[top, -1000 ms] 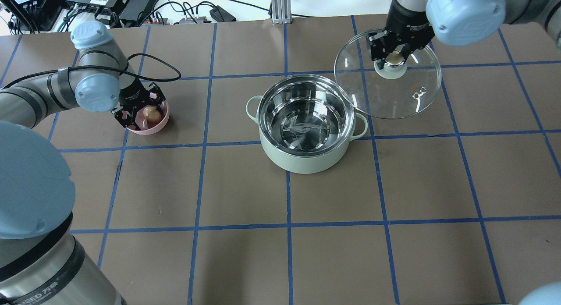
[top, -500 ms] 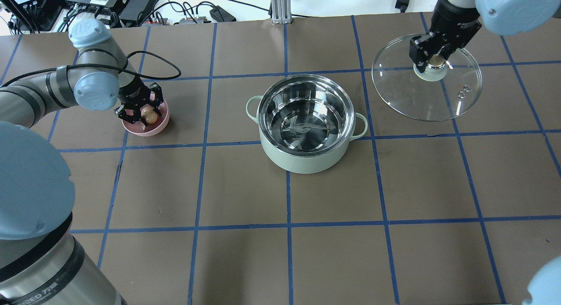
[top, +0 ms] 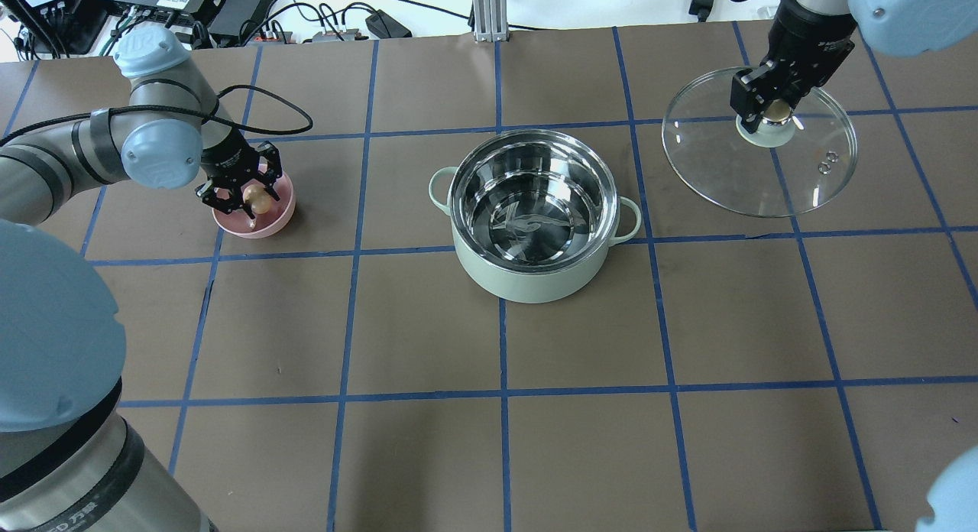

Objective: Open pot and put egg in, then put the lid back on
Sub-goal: 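Grasp the egg in the pink bowl with the left gripper and lift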

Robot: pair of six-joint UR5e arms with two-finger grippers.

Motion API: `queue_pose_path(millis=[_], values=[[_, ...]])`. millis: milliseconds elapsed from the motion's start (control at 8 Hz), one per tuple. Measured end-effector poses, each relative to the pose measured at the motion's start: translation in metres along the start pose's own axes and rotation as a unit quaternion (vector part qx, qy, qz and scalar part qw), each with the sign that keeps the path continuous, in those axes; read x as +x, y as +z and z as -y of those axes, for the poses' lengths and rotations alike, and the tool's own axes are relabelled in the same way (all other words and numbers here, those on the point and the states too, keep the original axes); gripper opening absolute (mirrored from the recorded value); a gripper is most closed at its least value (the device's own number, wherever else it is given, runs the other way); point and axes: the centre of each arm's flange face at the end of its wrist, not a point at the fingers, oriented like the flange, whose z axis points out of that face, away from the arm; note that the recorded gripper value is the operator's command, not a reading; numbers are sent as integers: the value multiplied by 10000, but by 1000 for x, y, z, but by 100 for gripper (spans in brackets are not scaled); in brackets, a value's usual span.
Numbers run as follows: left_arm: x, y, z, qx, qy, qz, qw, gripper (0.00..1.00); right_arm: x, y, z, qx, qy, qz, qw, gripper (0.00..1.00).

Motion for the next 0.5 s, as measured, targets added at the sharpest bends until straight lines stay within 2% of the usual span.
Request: queue_pose_path(millis=[250,500], values=[[-9,-32,-10,4,11,133,9999,0,4,-10,-6,87,36,2,10000,0],[-14,-86,-37,69,132,254,9996,0,17,-10,-11,207,-2,174,9996,0]])
